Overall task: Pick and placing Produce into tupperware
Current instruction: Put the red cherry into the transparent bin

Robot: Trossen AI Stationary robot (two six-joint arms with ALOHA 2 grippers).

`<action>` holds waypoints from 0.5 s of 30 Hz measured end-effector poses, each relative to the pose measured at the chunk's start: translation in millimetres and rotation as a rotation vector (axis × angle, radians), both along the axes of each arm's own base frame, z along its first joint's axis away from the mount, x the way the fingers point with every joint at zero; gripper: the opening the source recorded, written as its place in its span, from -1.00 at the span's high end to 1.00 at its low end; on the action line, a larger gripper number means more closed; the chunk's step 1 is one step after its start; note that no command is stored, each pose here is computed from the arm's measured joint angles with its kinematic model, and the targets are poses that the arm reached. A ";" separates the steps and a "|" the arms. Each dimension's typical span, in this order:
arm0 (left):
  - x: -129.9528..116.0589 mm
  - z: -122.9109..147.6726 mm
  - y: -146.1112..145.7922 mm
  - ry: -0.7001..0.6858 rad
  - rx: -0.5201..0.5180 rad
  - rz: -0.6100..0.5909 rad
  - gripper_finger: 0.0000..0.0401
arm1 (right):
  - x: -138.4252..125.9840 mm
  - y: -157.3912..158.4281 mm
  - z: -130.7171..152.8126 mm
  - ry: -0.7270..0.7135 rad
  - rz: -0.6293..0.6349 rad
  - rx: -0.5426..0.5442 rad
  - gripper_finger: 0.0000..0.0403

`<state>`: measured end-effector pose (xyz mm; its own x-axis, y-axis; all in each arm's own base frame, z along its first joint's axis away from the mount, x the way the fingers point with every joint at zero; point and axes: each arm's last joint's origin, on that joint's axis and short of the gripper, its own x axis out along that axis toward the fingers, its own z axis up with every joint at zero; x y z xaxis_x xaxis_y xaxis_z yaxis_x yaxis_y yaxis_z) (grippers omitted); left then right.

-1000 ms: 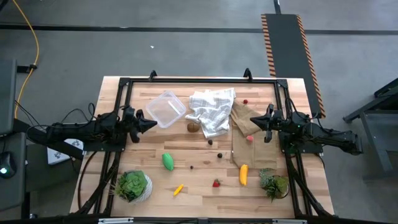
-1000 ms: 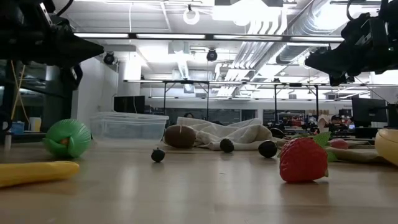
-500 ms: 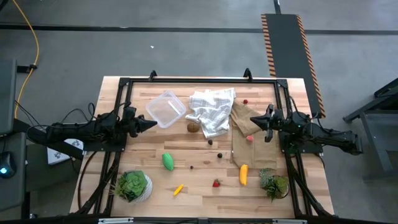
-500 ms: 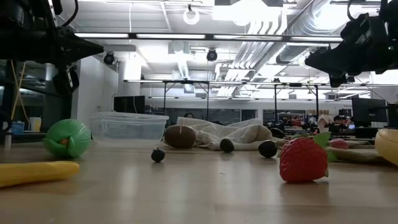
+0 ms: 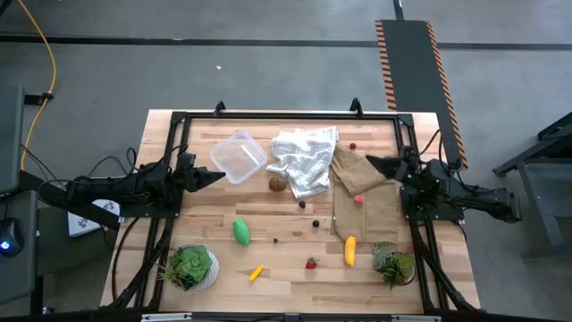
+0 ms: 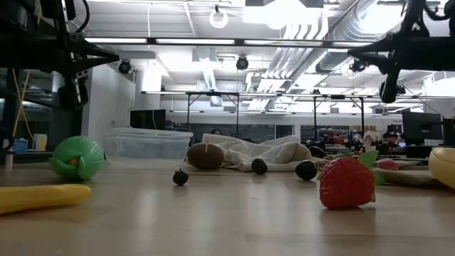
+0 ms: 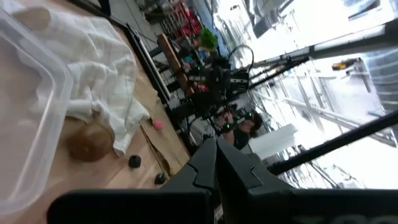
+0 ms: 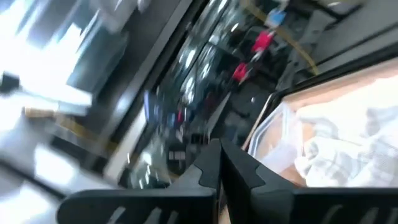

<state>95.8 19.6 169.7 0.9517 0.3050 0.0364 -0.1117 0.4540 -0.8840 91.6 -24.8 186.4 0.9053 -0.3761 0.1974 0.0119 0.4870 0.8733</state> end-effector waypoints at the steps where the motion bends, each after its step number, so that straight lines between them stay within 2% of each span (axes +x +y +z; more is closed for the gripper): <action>1: -0.1 0.1 0.2 -0.001 0.000 0.008 1.00 | -0.4 -0.9 0.0 -0.014 -0.027 0.035 1.00; 4: -0.2 0.1 0.5 -0.001 0.001 0.020 1.00 | -1.2 -2.4 0.4 -0.045 -0.074 0.093 1.00; 11: -0.4 0.7 1.2 -0.007 0.001 0.042 1.00 | -2.3 -4.1 1.0 -0.068 -0.136 0.124 1.00; 15: -0.4 0.8 1.1 -0.008 0.001 0.042 1.00 | -5.8 -3.8 12.4 -0.178 -0.154 0.078 1.00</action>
<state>95.3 20.8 170.6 0.9376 0.3447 0.0447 -0.1232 0.4498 -0.8846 85.8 -28.7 198.8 0.7899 -0.5274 0.3130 -0.0763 0.4219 0.9034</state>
